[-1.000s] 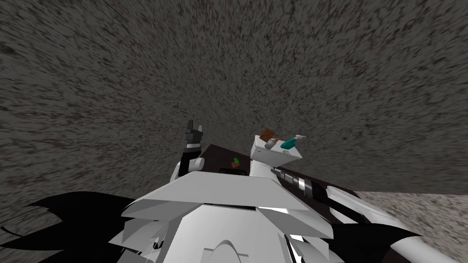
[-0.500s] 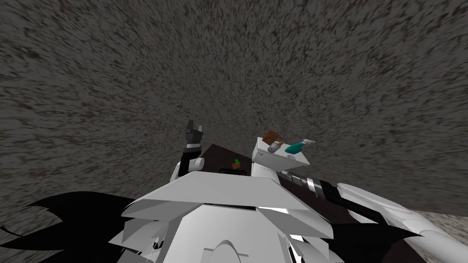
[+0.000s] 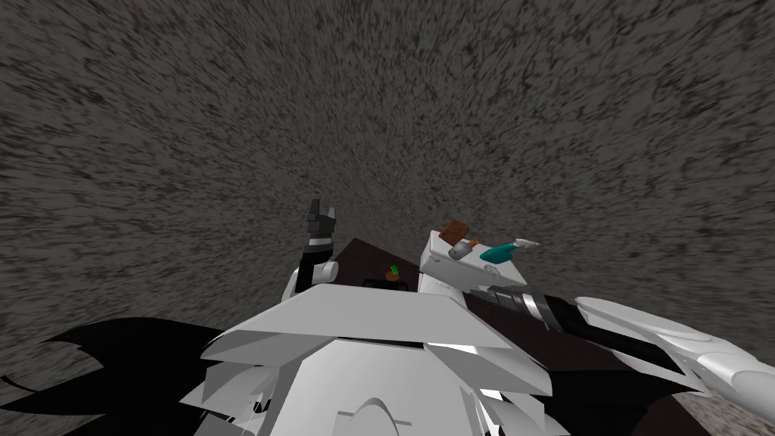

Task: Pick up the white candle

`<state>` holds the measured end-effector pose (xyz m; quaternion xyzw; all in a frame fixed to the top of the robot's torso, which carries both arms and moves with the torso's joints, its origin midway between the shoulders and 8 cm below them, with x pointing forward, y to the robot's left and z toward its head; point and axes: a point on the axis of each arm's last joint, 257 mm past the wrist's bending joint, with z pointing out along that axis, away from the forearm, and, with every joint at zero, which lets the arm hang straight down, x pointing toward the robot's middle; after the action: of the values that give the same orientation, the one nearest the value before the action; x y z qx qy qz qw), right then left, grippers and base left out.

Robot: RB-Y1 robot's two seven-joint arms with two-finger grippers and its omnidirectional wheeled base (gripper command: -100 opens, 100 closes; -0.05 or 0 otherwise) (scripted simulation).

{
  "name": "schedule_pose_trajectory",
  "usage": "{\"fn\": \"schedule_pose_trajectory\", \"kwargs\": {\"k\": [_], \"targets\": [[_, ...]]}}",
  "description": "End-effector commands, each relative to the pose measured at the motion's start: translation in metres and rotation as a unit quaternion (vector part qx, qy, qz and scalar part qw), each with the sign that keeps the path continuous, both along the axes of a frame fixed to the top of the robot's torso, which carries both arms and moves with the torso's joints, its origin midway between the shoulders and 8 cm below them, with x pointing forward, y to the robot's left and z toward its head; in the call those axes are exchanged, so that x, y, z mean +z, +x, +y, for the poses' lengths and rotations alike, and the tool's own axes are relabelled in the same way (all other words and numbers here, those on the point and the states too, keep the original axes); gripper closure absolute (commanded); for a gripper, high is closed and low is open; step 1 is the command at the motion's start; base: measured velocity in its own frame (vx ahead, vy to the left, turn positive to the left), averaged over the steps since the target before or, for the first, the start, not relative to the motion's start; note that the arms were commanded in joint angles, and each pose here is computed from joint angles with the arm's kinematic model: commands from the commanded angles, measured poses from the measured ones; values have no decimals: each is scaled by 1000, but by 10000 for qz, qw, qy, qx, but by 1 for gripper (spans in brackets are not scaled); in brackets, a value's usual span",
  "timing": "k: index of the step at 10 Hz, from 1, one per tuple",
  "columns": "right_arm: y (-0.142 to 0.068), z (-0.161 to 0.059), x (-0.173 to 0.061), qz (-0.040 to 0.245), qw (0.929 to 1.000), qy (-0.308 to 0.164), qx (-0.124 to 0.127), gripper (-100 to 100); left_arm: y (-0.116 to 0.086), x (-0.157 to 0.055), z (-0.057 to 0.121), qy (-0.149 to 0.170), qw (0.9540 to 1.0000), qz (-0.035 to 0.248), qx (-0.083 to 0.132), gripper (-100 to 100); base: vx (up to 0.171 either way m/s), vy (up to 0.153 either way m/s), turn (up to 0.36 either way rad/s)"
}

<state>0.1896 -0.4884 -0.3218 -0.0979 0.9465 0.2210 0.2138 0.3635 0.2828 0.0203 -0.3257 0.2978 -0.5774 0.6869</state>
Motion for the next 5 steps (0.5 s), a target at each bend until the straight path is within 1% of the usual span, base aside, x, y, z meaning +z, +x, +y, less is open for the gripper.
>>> {"fn": "schedule_pose_trajectory", "kwargs": {"k": [1,2,3,4,5], "targets": [[-1,-11,3,73,9998,-181,98,-100,0,0,0,0,10000,0,0,0,40,-3,50],[-3,-25,8,175,9989,-394,198,-100,0,0,0,0,10000,0,0,0,36,13,67],[-2,-28,10,187,9986,-445,233,-100,0,0,0,0,10000,0,0,0,41,15,44],[-3,-42,16,282,9968,-665,340,-100,0,0,0,0,10000,0,0,0,30,6,90],[-3,-43,18,289,9965,-695,361,-100,0,0,0,0,10000,0,0,0,20,4,57]]}}
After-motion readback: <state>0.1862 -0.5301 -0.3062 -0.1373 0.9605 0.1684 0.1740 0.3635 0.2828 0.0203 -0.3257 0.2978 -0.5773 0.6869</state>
